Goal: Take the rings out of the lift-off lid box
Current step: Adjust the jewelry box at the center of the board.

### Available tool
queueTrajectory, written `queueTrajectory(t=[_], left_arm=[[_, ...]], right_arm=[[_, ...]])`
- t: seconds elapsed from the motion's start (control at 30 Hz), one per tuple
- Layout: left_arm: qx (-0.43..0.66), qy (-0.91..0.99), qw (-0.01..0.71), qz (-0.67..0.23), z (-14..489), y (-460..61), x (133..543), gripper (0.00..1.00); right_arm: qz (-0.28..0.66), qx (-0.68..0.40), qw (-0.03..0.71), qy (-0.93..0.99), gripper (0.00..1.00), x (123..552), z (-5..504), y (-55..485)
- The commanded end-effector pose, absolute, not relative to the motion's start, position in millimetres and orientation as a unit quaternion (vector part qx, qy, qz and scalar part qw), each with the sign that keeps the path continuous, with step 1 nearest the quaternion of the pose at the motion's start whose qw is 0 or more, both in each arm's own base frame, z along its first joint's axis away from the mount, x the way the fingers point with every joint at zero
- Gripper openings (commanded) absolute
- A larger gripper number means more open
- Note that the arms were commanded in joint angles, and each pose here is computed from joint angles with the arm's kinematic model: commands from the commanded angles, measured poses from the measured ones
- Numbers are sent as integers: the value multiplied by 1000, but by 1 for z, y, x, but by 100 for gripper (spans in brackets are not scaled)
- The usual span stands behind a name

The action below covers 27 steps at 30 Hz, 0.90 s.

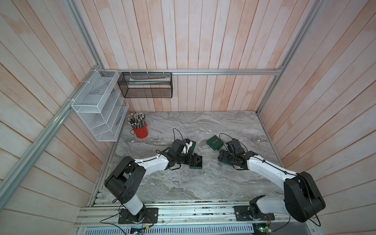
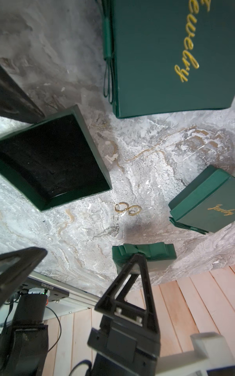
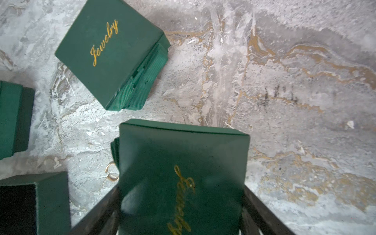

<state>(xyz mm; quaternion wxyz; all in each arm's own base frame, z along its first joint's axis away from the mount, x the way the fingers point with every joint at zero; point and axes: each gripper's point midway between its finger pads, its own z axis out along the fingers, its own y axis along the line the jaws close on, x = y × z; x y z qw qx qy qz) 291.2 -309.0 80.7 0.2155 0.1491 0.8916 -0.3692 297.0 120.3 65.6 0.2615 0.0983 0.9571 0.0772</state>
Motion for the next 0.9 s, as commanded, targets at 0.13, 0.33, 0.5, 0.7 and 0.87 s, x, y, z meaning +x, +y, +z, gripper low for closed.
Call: queueTrajectory(t=[0.13,0.33,0.5,0.7,0.87], left_arm=[[105,892,258,-356,101,-276,310,100],[60,898,288,-327,105,-235,318,100],[52,898,291,-325,102,-226,314,100],[48,896,287,-334,96,-224,307,100],[52,895,289,-335,95,-221,303,100]], right_arm=[[110,53,267,956,77,303,87,166],[139,33,253,957,77,307,94,208],[146,18,236,960,77,311,92,235],[142,7,219,965,77,308,85,259],[128,6,207,970,77,305,79,271]])
